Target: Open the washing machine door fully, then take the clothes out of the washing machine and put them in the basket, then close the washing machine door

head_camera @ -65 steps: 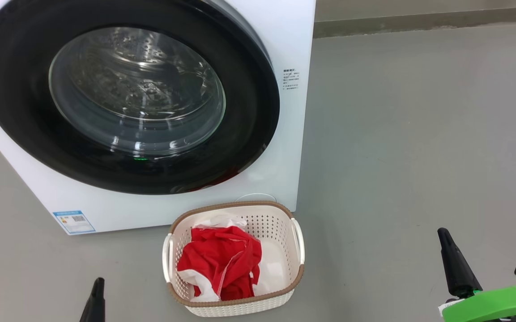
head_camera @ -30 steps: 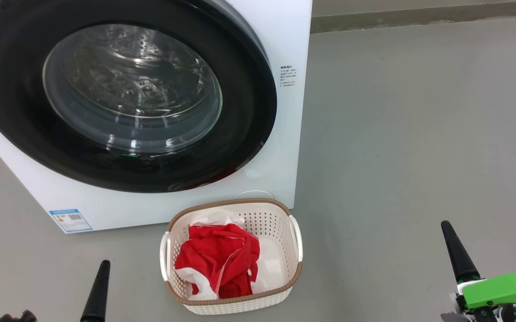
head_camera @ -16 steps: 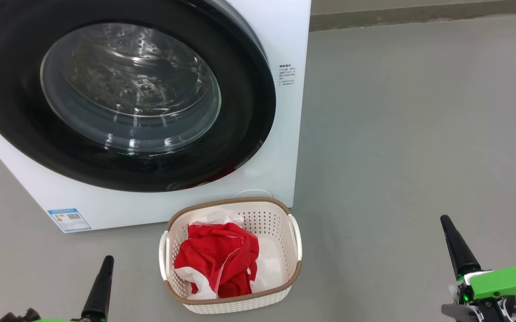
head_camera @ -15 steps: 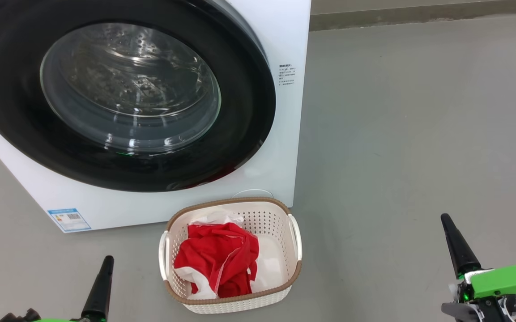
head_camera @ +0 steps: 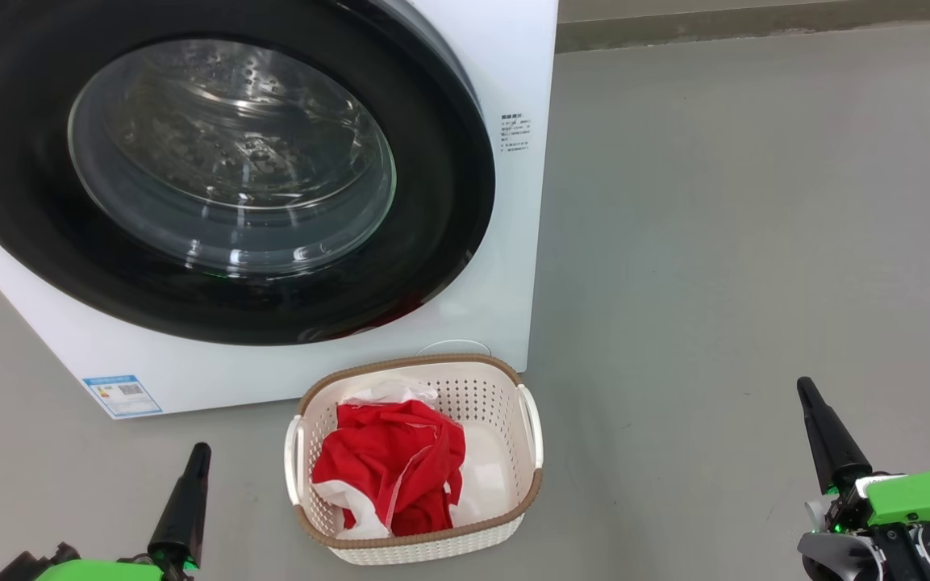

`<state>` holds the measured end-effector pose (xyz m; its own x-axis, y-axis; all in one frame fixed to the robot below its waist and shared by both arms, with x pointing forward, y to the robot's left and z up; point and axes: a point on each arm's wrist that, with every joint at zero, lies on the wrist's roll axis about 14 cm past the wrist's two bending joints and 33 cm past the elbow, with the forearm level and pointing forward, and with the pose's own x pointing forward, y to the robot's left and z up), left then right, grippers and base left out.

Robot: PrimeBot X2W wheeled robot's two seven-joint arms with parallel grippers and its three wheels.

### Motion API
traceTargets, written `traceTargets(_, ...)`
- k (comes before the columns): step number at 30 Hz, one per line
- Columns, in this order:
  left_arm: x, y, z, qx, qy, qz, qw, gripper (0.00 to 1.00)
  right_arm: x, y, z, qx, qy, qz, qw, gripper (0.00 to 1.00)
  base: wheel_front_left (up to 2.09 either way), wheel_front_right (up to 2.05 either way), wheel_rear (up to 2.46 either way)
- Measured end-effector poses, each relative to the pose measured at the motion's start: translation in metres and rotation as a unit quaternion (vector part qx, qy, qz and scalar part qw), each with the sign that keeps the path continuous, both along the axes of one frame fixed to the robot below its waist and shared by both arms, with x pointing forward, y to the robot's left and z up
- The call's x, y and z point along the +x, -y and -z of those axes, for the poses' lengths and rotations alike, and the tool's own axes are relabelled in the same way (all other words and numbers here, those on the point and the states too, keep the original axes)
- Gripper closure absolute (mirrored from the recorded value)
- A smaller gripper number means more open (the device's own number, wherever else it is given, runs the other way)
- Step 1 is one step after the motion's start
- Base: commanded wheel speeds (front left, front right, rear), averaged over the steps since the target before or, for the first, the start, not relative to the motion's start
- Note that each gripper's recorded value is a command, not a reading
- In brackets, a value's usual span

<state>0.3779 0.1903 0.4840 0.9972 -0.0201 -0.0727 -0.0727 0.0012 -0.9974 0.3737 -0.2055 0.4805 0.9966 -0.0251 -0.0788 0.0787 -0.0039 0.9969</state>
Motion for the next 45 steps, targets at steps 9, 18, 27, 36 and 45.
traceTargets(9,0.0,0.0003,0.0003,-0.002,0.0,0.0,1.0,1.0,0.0026,0.0003,-0.0032,0.003,0.005,0.001,1.0,1.0,0.0,0.0,0.0)
traceTargets(18,0.0,0.0003,0.0003,-0.002,0.0,0.0,1.0,1.0,0.0026,0.0007,-0.0032,0.003,0.005,0.002,1.0,1.0,0.0,0.0,0.0)
traceTargets(27,0.0,0.0003,0.0002,-0.002,0.0,0.0,1.0,1.0,0.0025,0.0003,-0.0032,0.004,0.005,0.0,1.0,1.0,0.0,0.0,0.0)
traceTargets(36,0.0,0.0004,0.0003,-0.002,0.0,0.0,1.0,1.0,0.0025,0.0001,-0.003,0.005,0.004,0.0,1.0,1.0,0.0,0.0,0.0)
traceTargets(45,0.0,0.0004,0.0003,-0.002,0.0,0.0,1.0,1.0,0.0025,0.0003,-0.003,0.005,0.005,0.001,1.0,1.0,0.0,0.0,0.0)
